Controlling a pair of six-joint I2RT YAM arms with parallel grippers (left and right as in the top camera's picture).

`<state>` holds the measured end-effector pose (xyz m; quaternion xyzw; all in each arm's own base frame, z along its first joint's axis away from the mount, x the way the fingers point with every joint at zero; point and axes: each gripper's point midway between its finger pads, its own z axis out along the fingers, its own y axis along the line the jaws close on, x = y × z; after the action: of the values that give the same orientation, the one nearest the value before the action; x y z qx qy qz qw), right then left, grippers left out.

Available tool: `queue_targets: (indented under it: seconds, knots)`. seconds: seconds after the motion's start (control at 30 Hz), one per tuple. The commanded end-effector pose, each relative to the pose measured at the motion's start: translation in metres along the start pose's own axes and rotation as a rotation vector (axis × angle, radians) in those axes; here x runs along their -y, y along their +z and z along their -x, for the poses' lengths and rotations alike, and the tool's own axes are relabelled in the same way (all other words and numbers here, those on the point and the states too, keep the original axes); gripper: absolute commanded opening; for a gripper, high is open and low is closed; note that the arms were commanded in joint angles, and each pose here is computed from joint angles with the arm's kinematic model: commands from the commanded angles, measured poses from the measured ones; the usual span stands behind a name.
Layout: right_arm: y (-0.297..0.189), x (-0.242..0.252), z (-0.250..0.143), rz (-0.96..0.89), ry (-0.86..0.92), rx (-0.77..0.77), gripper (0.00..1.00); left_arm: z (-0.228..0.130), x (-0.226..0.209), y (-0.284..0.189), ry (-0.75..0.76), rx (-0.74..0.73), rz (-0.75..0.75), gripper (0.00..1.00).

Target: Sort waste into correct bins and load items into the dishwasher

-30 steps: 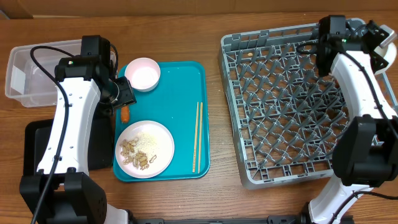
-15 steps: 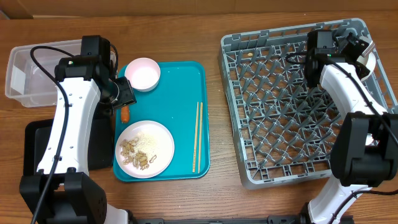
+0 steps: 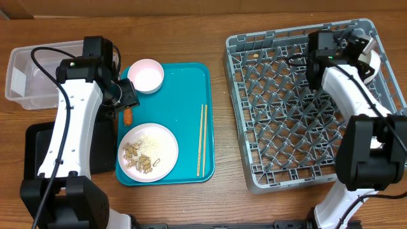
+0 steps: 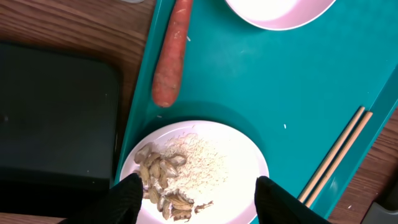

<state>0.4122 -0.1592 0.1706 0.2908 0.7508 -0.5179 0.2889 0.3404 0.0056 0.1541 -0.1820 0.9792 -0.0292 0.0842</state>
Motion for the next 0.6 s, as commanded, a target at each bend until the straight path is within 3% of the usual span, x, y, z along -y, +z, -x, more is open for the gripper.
queue_targets:
  seconds: [0.0, 0.27, 0.57]
  knots:
    - [-0.015, -0.013, -0.006, 0.062, -0.046, 0.003, 0.04, 0.005, 0.001, -0.009, 0.003, 0.034, -0.005, 0.61]
    - [-0.031, -0.021, -0.013, 0.1, -0.085, 0.002, 0.04, 0.005, 0.001, -0.009, 0.003, 0.033, -0.005, 0.62]
    - [-0.031, 0.006, 0.006, -0.067, -0.07, 0.098, 0.04, 0.005, 0.001, -0.009, 0.003, 0.034, -0.005, 0.62]
